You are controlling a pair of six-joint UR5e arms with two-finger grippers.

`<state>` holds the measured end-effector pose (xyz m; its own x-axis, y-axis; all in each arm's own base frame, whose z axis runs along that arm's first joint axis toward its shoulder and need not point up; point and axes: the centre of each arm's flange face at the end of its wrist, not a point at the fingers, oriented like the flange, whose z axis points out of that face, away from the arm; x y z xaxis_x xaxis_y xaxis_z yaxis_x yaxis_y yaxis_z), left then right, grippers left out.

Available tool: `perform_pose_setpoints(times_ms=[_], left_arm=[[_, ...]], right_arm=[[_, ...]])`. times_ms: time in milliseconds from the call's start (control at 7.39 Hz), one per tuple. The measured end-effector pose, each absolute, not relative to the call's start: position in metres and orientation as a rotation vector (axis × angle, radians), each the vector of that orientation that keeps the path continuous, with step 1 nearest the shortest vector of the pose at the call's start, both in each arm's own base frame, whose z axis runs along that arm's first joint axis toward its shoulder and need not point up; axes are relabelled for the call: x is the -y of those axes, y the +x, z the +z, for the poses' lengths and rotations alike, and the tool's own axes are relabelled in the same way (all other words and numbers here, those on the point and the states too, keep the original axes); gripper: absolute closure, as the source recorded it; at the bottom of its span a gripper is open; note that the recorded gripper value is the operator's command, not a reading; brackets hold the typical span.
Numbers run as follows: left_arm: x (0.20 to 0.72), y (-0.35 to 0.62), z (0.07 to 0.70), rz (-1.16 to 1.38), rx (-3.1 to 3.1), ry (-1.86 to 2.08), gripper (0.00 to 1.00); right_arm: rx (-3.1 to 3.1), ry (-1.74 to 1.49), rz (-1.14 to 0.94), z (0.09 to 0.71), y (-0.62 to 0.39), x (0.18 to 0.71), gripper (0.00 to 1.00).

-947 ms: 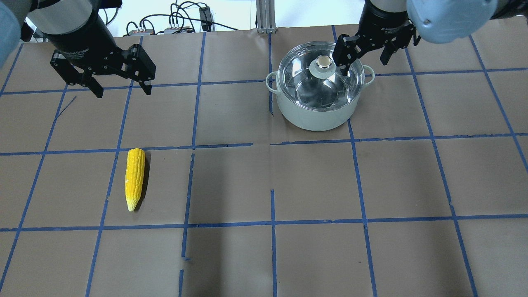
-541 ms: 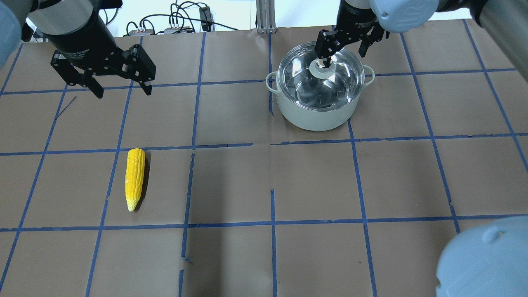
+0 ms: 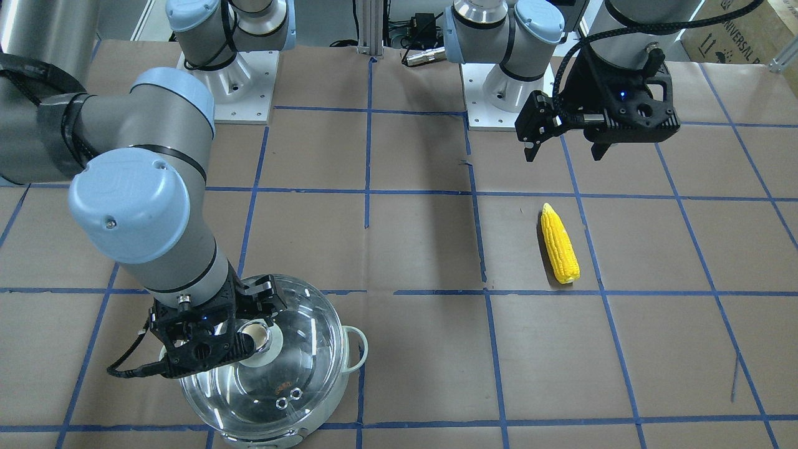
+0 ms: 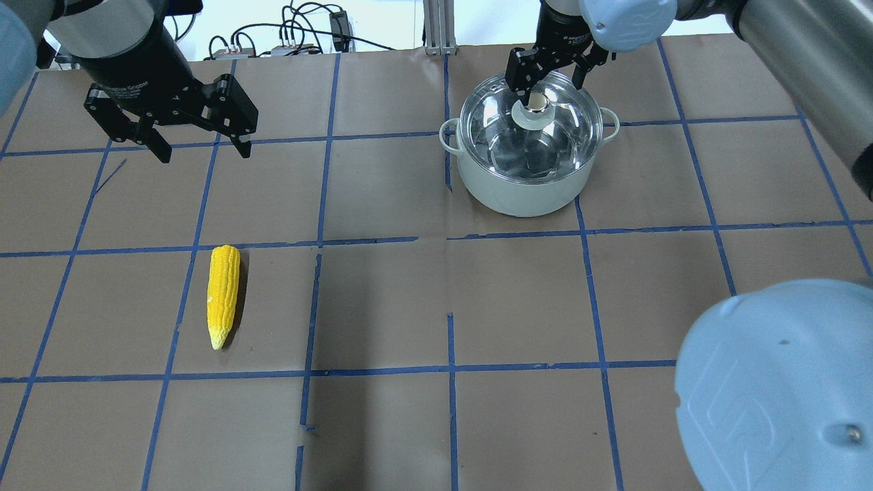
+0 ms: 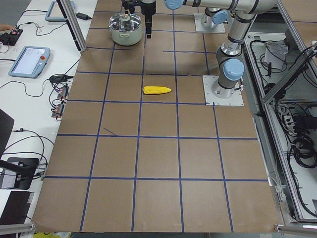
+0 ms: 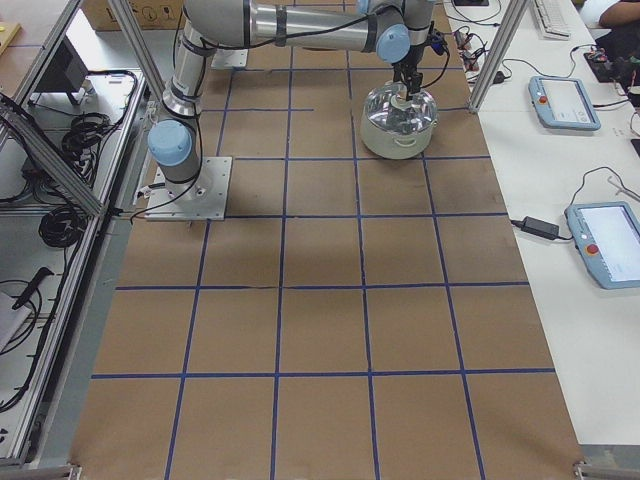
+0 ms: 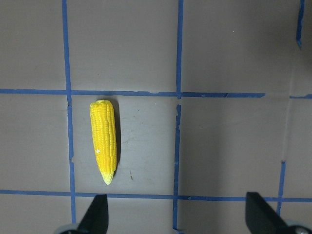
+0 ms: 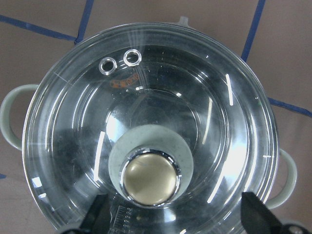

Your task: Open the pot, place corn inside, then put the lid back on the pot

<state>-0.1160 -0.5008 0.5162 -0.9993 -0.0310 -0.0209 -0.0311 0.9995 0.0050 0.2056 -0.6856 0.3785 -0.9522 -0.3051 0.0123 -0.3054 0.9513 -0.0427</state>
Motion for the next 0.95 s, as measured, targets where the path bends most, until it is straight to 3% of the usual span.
perform_pose_setpoints(times_ms=[271,676,947], left_arm=[[0.501,-0.116,0.515,0.011,-3.120,-0.048,0.00],[0.501,-0.116,0.515,0.011,-3.121,-0.048,0.00],[0.501,-0.117,0.515,0.012,-3.120,-0.046,0.00]], right_arm=[[3.095,0.492,0.076,0.368,0.210,0.692,0.11],[3.089,0.524,0.056,0.353,0.224,0.693,0.46],[3.085,0.526,0.043,0.349,0.225,0.694,0.60]])
